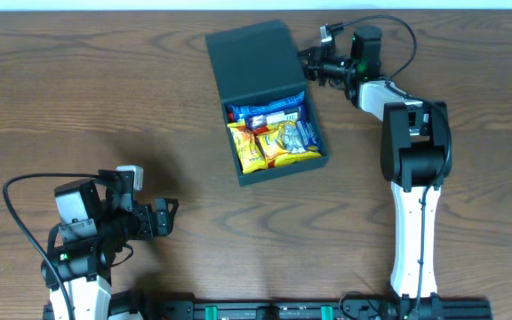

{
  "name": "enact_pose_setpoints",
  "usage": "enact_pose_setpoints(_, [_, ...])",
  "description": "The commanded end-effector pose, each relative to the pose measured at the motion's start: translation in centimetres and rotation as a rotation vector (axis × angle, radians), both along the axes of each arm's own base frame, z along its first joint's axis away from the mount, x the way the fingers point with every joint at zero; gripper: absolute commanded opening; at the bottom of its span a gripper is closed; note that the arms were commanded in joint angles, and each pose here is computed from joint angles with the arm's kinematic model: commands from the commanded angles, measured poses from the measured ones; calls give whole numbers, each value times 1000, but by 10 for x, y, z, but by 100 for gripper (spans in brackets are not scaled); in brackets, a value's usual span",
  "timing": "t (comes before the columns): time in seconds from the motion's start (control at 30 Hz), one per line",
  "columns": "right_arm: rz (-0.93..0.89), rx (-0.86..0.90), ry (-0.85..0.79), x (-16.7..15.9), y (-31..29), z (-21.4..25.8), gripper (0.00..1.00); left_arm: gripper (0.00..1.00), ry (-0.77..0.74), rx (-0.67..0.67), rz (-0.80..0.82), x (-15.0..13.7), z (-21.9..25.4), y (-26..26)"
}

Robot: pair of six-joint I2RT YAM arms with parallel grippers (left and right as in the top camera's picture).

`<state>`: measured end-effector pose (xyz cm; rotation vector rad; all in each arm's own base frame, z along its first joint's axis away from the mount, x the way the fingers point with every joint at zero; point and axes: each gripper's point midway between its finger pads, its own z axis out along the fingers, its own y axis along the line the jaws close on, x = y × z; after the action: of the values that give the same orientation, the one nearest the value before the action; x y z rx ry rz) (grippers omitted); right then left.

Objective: Pack container
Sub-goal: 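Push the lid edge with the right gripper to tilt it forward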

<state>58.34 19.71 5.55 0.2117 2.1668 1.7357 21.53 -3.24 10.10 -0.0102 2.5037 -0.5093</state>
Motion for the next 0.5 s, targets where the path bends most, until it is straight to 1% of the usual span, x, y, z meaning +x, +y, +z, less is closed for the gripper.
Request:
enact_pose_setpoints(0.0, [61, 48, 1, -8, 10, 12, 1, 95, 6, 0, 1, -1, -1, -1])
enact_pose_setpoints(0.13, [93, 79, -16, -11, 12, 22, 1, 95, 6, 0, 0, -1, -1, -1])
enact_pose_setpoints(0.3, [132, 95, -5, -18, 15, 25, 1, 95, 6, 0, 1, -1, -1, -1])
enact_pose_setpoints(0.47, [186, 101, -45, -26, 22, 29, 1, 95, 6, 0, 0, -1, -1, -1])
